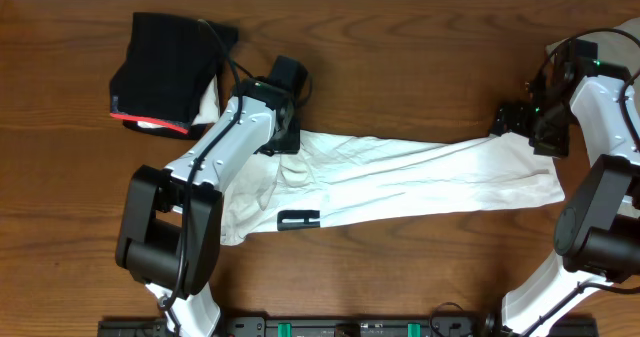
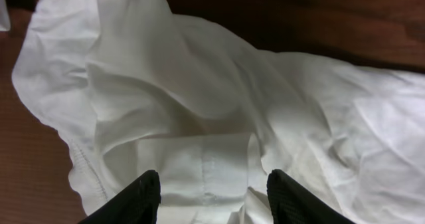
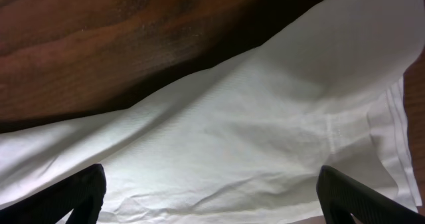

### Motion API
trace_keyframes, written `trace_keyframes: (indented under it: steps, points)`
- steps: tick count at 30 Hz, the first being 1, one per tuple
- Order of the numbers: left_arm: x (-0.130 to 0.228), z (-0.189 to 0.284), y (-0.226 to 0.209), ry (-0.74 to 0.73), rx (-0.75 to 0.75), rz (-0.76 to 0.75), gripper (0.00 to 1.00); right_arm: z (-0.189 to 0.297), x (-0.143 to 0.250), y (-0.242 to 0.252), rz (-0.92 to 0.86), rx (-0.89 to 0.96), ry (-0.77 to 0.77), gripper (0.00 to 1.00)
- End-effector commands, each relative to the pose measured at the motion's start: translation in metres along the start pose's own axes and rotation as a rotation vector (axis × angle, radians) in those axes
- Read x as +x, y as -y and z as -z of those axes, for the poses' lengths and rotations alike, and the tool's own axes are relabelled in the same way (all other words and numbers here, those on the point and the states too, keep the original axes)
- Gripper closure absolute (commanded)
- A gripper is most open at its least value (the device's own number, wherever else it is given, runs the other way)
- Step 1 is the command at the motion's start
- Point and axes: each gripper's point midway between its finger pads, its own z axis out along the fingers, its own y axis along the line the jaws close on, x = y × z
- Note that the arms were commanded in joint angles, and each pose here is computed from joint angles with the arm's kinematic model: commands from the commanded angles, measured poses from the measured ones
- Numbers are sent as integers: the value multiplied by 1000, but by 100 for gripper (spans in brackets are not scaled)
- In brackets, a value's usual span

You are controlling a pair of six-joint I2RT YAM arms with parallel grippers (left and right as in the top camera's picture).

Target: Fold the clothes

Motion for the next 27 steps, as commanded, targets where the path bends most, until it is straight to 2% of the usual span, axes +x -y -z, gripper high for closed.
trace_keyframes:
  steps: [1, 16, 23, 27]
  points:
    - [-2, -2, -4, 8, -19, 17, 46, 5, 1, -3, 14, -3, 11, 1]
    - [-3, -6, -3, 21, -15, 64, 46, 5, 1, -3, 14, -3, 11, 1]
    - [-1, -14, -9, 12, -58, 67, 46, 5, 1, -3, 15, -3, 12, 1]
    - [-1, -17, -9, 8, -60, 66, 50, 5, 1, -3, 14, -3, 11, 1]
